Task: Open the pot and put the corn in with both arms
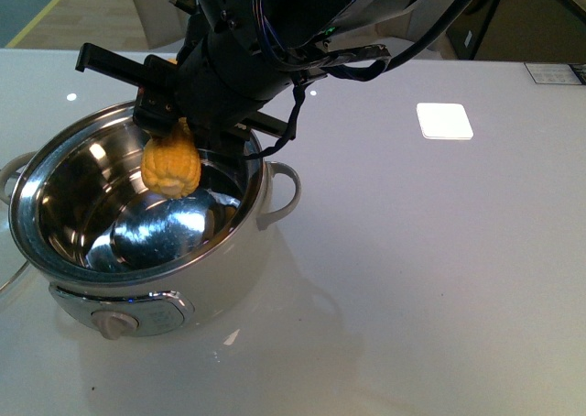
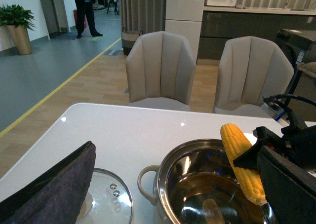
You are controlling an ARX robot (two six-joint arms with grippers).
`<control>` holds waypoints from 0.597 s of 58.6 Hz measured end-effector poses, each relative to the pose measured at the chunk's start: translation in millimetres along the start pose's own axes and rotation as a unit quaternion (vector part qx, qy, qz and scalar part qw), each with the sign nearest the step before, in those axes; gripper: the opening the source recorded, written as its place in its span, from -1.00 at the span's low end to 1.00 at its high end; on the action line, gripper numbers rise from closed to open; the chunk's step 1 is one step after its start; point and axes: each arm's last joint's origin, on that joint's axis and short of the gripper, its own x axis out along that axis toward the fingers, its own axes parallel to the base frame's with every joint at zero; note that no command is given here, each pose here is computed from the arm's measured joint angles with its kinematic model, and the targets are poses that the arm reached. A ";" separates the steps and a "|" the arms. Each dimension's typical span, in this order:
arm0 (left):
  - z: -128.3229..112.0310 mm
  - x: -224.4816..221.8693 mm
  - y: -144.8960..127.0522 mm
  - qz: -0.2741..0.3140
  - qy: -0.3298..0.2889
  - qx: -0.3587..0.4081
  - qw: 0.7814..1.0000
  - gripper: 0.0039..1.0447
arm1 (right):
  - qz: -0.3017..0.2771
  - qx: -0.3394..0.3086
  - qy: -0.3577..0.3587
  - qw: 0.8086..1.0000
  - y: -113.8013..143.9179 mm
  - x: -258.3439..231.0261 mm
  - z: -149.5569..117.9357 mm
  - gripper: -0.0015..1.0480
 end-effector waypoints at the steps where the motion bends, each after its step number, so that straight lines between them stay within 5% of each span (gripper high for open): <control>1: 0.0 0.0 0.0 0.000 0.000 0.000 1.000 0.87 | -0.001 0.000 0.002 1.000 0.0 0.1 -0.6 -0.61; 9: 0.0 0.0 0.0 0.000 0.000 0.000 1.000 0.87 | -0.010 0.002 0.011 1.000 -2.4 2.7 -4.1 -0.55; 30: 0.0 0.0 0.0 0.000 0.000 0.000 1.000 0.87 | -0.018 0.014 0.017 1.000 -6.2 9.6 -11.3 0.72; 35: 0.0 0.0 0.0 0.000 0.000 0.000 1.000 0.87 | -0.017 0.021 0.013 1.000 -8.4 6.9 -12.3 0.85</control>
